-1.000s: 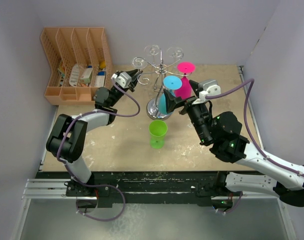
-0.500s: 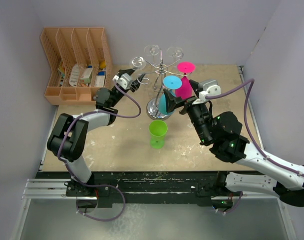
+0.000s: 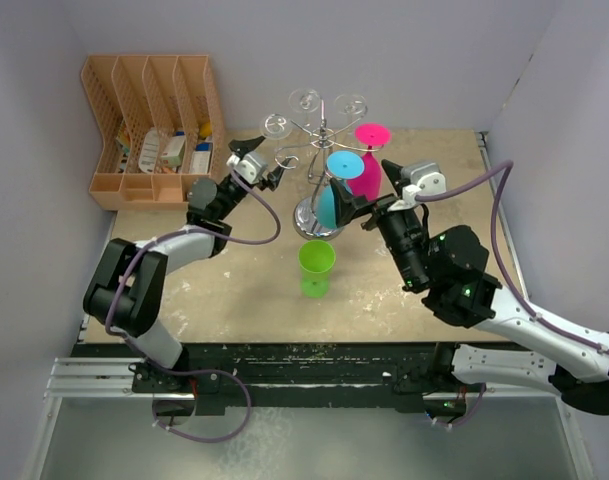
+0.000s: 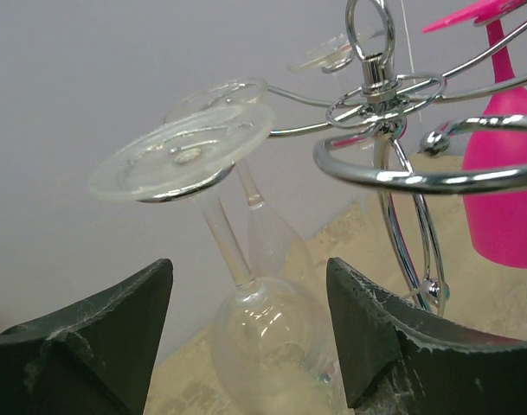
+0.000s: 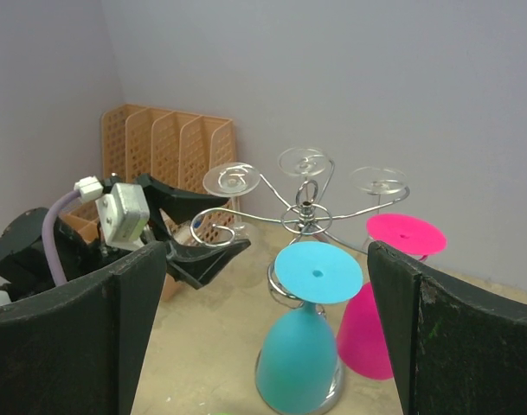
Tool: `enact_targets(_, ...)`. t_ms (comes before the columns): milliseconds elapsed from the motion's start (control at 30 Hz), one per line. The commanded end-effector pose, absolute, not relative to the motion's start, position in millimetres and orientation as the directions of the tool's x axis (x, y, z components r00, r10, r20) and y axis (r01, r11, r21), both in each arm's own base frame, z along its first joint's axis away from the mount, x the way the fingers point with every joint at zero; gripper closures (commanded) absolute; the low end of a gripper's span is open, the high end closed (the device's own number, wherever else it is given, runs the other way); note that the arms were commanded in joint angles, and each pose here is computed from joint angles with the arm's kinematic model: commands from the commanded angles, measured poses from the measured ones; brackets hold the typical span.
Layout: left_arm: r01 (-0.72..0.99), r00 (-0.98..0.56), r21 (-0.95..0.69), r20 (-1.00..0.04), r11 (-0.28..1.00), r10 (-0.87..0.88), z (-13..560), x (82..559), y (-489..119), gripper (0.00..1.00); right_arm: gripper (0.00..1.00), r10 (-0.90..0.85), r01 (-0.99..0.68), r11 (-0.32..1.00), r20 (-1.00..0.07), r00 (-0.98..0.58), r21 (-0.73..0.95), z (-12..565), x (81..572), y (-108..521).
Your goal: Place the wine glass upside down on the wine glass rack
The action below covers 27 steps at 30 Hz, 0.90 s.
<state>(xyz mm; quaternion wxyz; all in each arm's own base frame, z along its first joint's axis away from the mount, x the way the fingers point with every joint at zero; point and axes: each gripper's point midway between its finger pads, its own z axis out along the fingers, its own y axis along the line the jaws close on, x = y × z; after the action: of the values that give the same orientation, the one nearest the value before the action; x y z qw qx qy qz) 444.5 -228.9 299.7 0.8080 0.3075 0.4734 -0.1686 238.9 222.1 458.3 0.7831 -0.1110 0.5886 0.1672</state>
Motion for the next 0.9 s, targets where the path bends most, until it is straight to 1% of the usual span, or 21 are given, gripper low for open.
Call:
enact_targets(0,0.509,0.535,0.386,-0.842,0.769,0.068,328.3,428.7,-216.6,0.25,0.00,0.205,-0.403,0.913,-0.928,0.310,0.067,484.3,228.7,205.9)
enact_targets(233,0.477,0.483,0.409,-0.862,0.778,0.156,329.3,401.9,-194.3,0.23,0.00,0.215,-0.429,0.900,-0.937,0.276,0.081,478.3,218.9,193.8)
enact_targets(300,0.471,0.412,0.379,-0.893,0.797,0.182,322.6,406.3,-180.2,0.23,0.00,0.200,-0.437,0.896,-0.948,0.248,0.075,470.9,216.2,191.2)
enact_targets(333,0.484,0.353,0.347,-0.917,0.804,0.184,314.9,409.9,-172.8,0.23,0.00,0.190,-0.446,0.892,-0.954,0.233,0.069,466.7,214.2,190.4)
enact_targets(400,0.502,0.251,0.295,-0.949,0.813,0.189,304.3,412.4,-161.7,0.17,0.00,0.176,-0.463,0.884,-0.964,0.199,0.066,459.5,208.9,185.7)
enact_targets(500,0.530,0.137,0.258,-0.966,0.808,0.219,291.0,404.9,-155.2,0.13,0.00,0.147,-0.481,0.875,-0.979,0.139,0.063,447.9,201.0,177.9)
enact_targets(567,0.573,0.038,0.237,-0.964,0.785,0.264,274.2,394.1,-154.2,0.12,0.00,0.136,-0.498,0.865,-0.986,0.097,0.070,438.4,194.9,173.5)
enact_targets(600,0.588,0.030,0.248,-0.958,0.770,0.285,273.4,389.0,-154.6,0.11,0.00,0.138,-0.508,0.858,-0.987,0.082,0.078,434.5,191.9,172.2)
enact_targets(700,0.641,-0.064,0.236,-0.932,0.731,0.357,256.5,364.3,-150.0,0.10,0.00,0.146,-0.535,0.839,-0.988,0.040,0.103,419.1,183.9,169.5)
enact_targets(833,0.668,-0.084,0.245,-0.914,0.703,0.398,261.2,326.4,-141.0,0.10,0.00,0.132,-0.571,0.809,-0.989,-0.060,0.142,383.1,176.2,179.2)
enact_targets(867,0.676,-0.082,0.243,-0.913,0.695,0.400,263.7,315.8,-139.6,0.09,0.01,0.105,-0.572,0.809,-0.990,-0.093,0.140,361.9,177.4,185.9)
